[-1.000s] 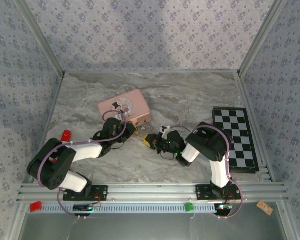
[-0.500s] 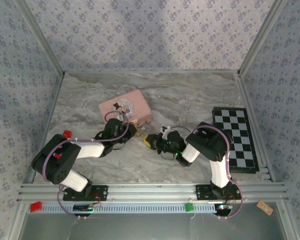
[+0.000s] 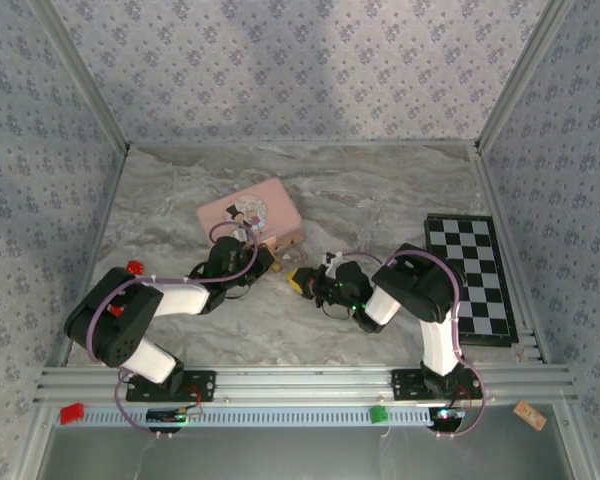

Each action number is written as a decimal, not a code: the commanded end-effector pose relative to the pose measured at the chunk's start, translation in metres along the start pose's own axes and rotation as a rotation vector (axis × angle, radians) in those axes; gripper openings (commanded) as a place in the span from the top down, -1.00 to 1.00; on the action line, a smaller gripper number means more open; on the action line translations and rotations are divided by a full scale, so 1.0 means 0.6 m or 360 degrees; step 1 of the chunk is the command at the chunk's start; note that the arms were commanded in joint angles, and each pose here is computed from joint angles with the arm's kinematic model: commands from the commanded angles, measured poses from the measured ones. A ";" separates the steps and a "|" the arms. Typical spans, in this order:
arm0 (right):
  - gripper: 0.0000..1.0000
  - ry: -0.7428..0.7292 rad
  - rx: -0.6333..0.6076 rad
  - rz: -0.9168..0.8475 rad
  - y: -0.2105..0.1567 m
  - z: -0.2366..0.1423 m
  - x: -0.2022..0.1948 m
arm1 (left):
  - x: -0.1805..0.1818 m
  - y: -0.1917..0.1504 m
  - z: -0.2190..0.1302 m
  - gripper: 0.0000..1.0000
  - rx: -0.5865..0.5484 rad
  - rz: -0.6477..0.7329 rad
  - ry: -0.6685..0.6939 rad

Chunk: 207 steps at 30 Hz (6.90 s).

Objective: Unlock the padlock with the key

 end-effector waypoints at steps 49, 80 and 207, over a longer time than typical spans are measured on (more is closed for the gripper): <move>1.00 0.0045 -0.0041 -0.0015 0.010 -0.001 0.016 | -0.097 -0.046 -0.017 0.79 0.0154 -0.0066 -0.0344; 1.00 0.0149 -0.0041 -0.0036 0.012 0.012 0.058 | -0.110 -0.056 -0.020 0.79 0.0138 -0.0061 -0.0373; 1.00 -0.0037 -0.0230 0.0060 0.032 -0.035 -0.004 | 0.023 -0.075 0.066 0.58 0.0172 -0.0128 -0.0017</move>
Point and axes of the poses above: each hand's point on the last joint's axis, 136 mm out from that joint toward the fingers, its own z axis out along the fingers, its own x axis along the line the jaws close on, y = z × x, the point moved 1 cm from there along -z, back along the fingers, and after that the axes turned 14 degrees about -z, right-handed, at the moved point
